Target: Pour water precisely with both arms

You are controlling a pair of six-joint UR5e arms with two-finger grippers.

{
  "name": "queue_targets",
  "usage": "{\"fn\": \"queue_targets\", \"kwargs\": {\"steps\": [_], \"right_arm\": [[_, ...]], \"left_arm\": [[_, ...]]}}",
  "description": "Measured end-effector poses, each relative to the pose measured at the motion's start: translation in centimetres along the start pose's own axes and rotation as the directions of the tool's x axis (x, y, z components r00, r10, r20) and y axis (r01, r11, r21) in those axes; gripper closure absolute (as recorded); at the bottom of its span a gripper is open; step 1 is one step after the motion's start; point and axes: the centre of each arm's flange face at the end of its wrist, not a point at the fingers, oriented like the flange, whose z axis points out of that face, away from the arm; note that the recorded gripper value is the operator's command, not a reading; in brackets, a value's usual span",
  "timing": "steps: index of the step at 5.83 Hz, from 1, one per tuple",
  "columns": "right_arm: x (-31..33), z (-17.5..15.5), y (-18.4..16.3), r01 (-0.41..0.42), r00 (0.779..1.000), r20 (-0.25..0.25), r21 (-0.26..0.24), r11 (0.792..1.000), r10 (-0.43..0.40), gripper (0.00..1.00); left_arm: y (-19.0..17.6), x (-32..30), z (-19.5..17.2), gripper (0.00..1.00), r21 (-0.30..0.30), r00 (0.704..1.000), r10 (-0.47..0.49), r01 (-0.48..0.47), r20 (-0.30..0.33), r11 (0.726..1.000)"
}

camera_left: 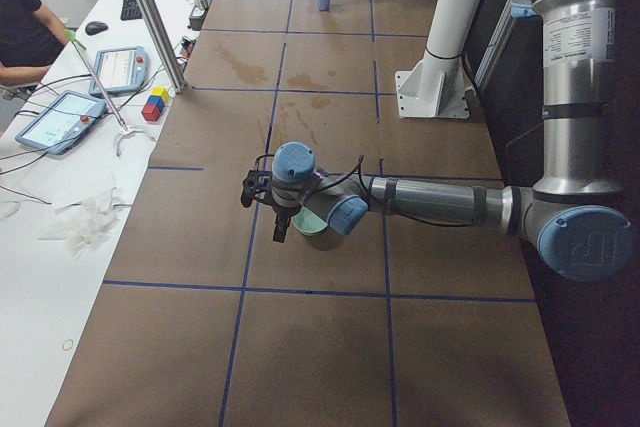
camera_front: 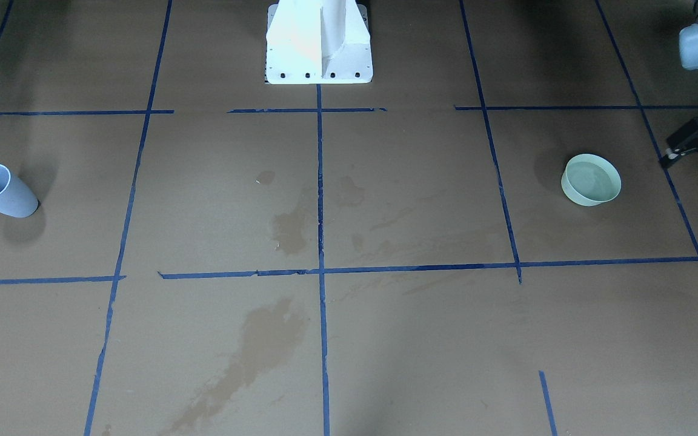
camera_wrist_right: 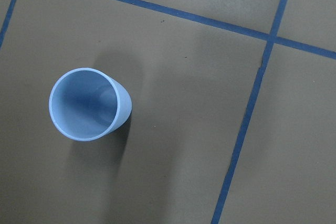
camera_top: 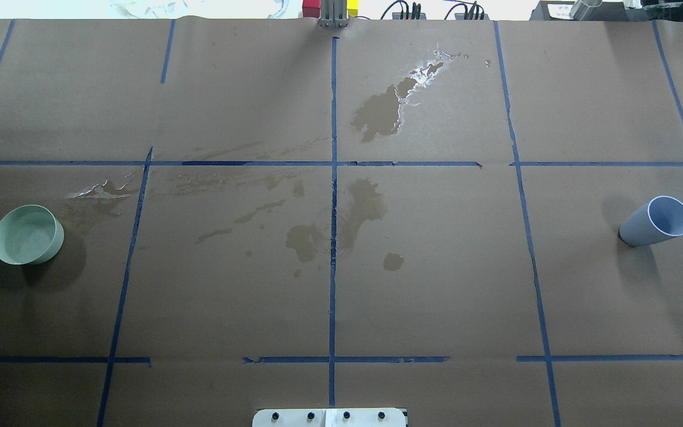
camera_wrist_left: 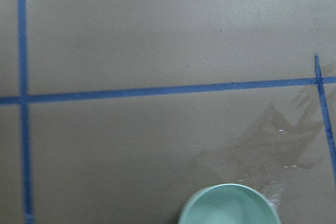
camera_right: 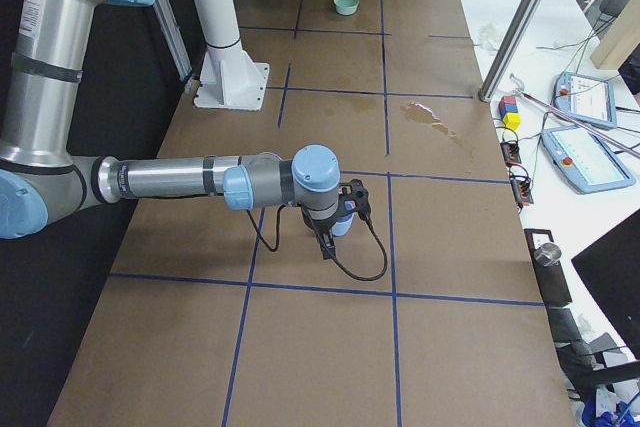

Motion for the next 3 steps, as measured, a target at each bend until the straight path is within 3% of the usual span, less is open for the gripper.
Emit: {"fn": "queue_targets", "kwargs": {"steps": [3], "right_arm": [[1.5,-0.2,2.2,-0.025,1.000,-0.013,-0.006,1.000,0.025,0.00]], "left_arm": [[1.1,-6.4,-7.7,0.00,-0.073,0.993,0.064,-0.057,0.095,0.996]]}}
